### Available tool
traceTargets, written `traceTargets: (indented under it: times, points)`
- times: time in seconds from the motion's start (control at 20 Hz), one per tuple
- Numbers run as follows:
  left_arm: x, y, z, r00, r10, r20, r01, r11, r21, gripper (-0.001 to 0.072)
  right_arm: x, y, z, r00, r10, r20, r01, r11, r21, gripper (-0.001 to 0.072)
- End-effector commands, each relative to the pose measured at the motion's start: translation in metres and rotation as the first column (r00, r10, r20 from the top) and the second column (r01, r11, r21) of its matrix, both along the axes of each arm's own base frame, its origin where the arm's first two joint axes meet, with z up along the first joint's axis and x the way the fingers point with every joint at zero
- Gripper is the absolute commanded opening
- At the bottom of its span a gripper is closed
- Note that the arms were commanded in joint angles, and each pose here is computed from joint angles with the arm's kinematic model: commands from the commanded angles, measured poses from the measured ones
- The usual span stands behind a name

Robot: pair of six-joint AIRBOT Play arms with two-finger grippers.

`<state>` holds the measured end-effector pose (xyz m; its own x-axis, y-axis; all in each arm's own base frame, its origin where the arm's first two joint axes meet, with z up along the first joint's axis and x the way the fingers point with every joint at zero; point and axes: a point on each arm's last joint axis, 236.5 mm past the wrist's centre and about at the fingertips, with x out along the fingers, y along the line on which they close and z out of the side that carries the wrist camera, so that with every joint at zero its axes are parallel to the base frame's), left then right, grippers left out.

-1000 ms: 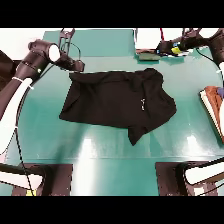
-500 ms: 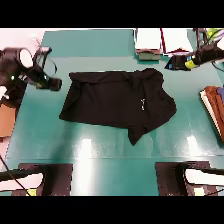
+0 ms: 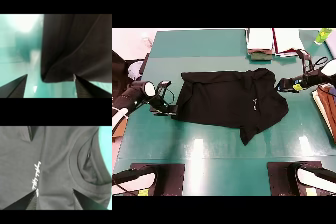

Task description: Fold the shirts.

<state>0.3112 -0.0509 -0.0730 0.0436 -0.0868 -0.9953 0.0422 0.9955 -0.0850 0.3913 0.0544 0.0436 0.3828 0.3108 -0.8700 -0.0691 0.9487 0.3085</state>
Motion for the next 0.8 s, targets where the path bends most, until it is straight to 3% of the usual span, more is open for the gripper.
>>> traceTargets:
  times: [0.0,0.05,0.15,0.2,0.25,0.45,0.55,0.75]
  points:
    - [-0.008,-0.010,-0.014,1.000,0.028,-0.006,-0.028,0.999,-0.045,0.0673,-0.005,0.004,-0.004,1.000,-0.004,-0.011,0.004,1.000,0.023,0.0480]
    - [-0.007,-0.010,-0.014,1.000,0.028,-0.005,-0.028,0.999,-0.046,0.0522,-0.006,0.004,-0.004,1.000,-0.002,-0.015,0.002,1.000,0.022,0.0480]
    - [-0.005,-0.010,-0.013,1.000,0.029,0.006,-0.029,0.999,-0.046,0.0287,-0.011,0.003,-0.007,0.999,0.005,-0.038,-0.005,1.000,0.016,0.0480]
    - [-0.002,-0.010,-0.011,1.000,0.028,0.013,-0.028,0.999,-0.047,0.0117,-0.015,0.002,-0.009,0.998,0.008,-0.058,-0.007,1.000,0.017,0.0481]
    - [0.004,-0.011,-0.006,0.999,0.028,0.030,-0.027,0.998,-0.049,0.0030,-0.023,-0.001,-0.012,0.996,0.010,-0.089,-0.009,1.000,0.019,0.0480]
    - [0.024,-0.012,0.026,0.989,0.024,0.144,-0.015,0.998,-0.061,0.0028,-0.069,-0.042,-0.050,0.968,-0.108,-0.226,0.119,0.992,0.034,0.0489]
    - [0.029,-0.013,0.035,0.984,0.026,0.177,-0.014,0.998,-0.065,0.0029,-0.097,-0.062,-0.074,0.932,-0.193,-0.308,0.219,0.974,0.052,0.0599]
    - [0.029,-0.013,0.036,0.983,0.027,0.180,-0.015,0.998,-0.066,0.0028,-0.123,-0.038,-0.107,0.901,-0.195,-0.387,0.277,0.946,0.166,0.0590]
